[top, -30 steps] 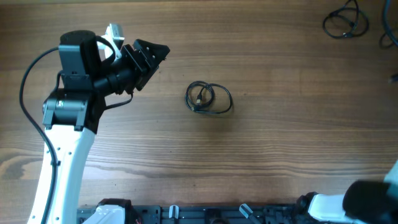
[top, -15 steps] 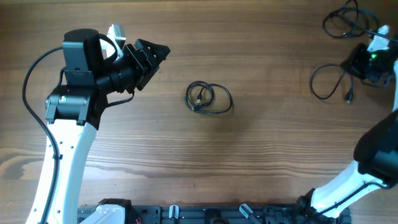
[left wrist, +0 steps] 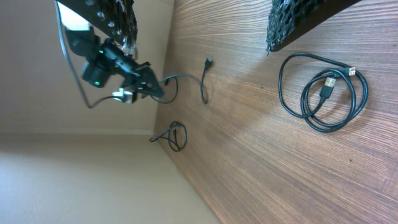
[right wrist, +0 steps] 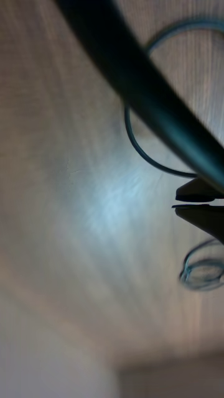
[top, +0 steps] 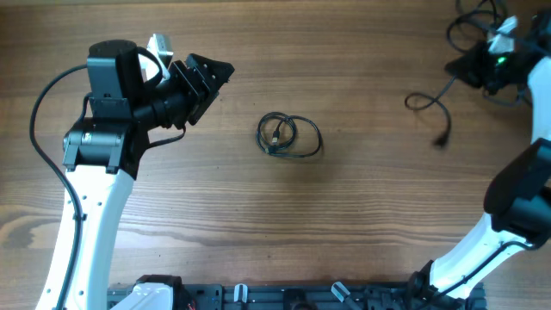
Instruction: Untangle cables
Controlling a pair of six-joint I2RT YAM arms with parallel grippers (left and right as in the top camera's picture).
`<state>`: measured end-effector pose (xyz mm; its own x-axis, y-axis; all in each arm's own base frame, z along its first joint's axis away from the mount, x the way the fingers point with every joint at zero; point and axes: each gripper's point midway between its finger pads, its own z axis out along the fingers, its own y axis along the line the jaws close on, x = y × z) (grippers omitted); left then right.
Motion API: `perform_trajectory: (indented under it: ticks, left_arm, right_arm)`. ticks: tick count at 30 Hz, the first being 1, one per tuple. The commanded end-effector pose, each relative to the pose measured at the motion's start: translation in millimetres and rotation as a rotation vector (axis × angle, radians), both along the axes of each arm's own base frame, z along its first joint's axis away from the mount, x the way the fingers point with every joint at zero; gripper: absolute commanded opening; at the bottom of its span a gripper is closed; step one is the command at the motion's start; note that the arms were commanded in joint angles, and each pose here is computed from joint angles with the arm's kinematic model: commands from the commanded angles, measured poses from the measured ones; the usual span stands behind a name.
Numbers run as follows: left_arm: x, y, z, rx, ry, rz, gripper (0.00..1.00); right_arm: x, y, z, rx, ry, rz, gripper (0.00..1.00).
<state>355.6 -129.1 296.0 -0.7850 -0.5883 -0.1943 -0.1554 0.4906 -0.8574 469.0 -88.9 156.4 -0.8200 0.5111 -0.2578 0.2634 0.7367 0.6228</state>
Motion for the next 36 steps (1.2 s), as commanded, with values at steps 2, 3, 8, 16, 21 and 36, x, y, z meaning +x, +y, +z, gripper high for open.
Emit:
perform_trajectory:
  ticks: [2, 3, 8, 16, 21, 36]
  left_arm:
    - [5, 4, 3, 0.031, -0.03, 0.01, 0.7]
    - [5, 4, 3, 0.031, -0.03, 0.01, 0.69]
    - [5, 4, 3, 0.031, -0.029, 0.01, 0.69]
    - [5, 4, 3, 0.031, -0.03, 0.011, 0.69]
    - [5, 4, 3, 0.031, -0.029, 0.01, 0.69]
    - [5, 4, 3, 0.031, -0.029, 0.01, 0.69]
  right_arm:
    - [3, -11, 121, 0.2, -0.256, -0.096, 0.04]
    - [0, -16, 129, 0.211, -0.256, -0.136, 0.04]
    - [-29, -78, 67, -0.284, -0.007, -0.293, 0.04]
    - [-81, -143, 41, -0.911, 0.332, -0.475, 0.04]
    - [-75, -108, -18, -0.98, 0.416, -0.292, 0.05]
    - [-50, 100, -81, -0.559, 0.204, 0.408, 0.89]
